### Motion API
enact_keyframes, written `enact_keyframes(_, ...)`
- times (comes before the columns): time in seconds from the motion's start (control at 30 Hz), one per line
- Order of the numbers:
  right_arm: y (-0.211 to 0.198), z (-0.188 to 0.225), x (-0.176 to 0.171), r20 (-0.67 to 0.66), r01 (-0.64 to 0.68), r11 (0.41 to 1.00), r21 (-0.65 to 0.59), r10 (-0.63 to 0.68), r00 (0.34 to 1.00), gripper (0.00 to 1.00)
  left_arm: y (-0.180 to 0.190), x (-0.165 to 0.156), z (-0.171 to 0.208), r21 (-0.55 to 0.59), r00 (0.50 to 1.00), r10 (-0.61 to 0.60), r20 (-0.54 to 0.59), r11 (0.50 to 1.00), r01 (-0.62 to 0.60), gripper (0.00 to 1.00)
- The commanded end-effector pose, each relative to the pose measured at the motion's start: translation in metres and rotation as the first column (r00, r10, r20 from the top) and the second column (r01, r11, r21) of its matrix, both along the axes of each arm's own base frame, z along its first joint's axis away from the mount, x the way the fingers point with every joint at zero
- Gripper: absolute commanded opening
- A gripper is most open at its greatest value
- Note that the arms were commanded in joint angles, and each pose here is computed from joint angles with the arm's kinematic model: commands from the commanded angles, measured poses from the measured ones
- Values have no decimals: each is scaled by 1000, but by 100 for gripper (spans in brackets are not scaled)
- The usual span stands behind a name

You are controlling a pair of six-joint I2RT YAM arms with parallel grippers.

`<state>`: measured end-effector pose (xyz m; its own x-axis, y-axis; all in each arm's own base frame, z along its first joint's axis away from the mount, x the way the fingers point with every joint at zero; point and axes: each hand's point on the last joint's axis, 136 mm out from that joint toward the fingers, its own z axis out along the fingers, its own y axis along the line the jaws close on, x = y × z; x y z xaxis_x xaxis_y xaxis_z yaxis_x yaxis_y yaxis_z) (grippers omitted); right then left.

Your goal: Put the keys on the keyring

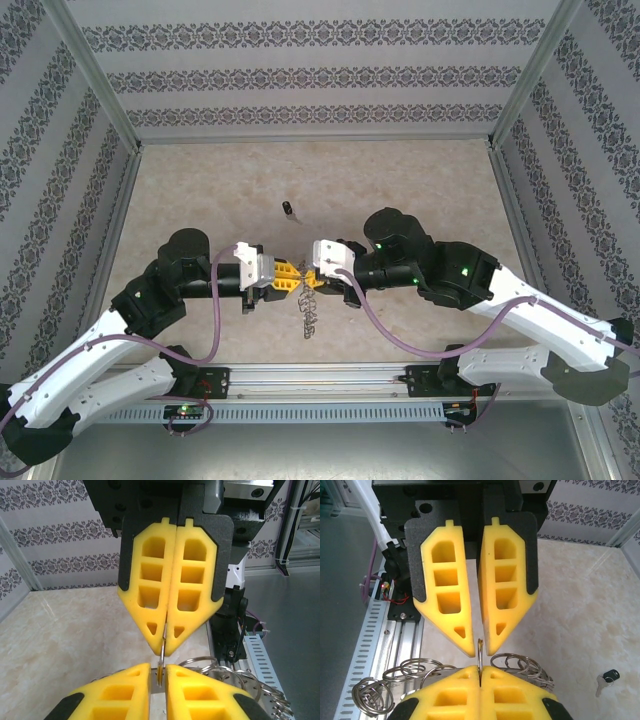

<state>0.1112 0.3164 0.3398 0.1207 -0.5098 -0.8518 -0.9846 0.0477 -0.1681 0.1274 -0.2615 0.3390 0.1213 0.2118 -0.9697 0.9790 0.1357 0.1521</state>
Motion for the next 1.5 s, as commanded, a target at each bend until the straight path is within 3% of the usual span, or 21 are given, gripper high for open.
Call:
enact_keyframes(0.0, 3, 18, -3, 35, -21, 999, 37, 19, 999, 0, 1, -2, 7, 0, 999, -11, 30, 1000, 11, 15)
enact_keyframes(0.17, 5, 19, -4, 35, -32, 998, 45, 31, 999, 0, 0, 0, 4, 8, 1000, -9, 26, 1000, 8, 13)
enact_keyframes(0.3, 5, 19, -5, 31, -34, 999, 42, 32, 999, 0, 0, -2, 4, 6, 1000, -14, 26, 1000, 14, 0)
enact_keyframes(0.43, 4, 19, -4, 37, -23, 999, 41, 22, 999, 0, 1, -3, 4, -1, 1000, -16, 23, 1000, 16, 0)
enact_keyframes(0.6, -6, 23, 1, 57, 28, 997, 74, -33, 998, 33, 3, -5, 10, -49, 1000, -3, 21, 999, 4, 0)
enact_keyframes(0.83, -37, 28, 17, 25, 170, 970, 174, -177, 984, 51, 6, -8, 9, -103, 1000, 7, 1, 995, -7, 0)
enact_keyframes(1.03, -50, 18, 60, -19, 348, 925, 155, -349, 937, 64, 10, -11, 5, -119, 1000, 13, -4, 993, -13, 0)
enact_keyframes(1.2, -51, -6, 119, -130, 506, 859, 77, -494, 860, 78, 15, -9, -4, -118, 999, 46, -23, 992, -48, 0)
enact_keyframes(1.47, -20, -52, 203, -211, 565, 822, -70, -566, 797, 80, 29, -2, -20, -107, 986, 154, -68, 981, -161, 0)
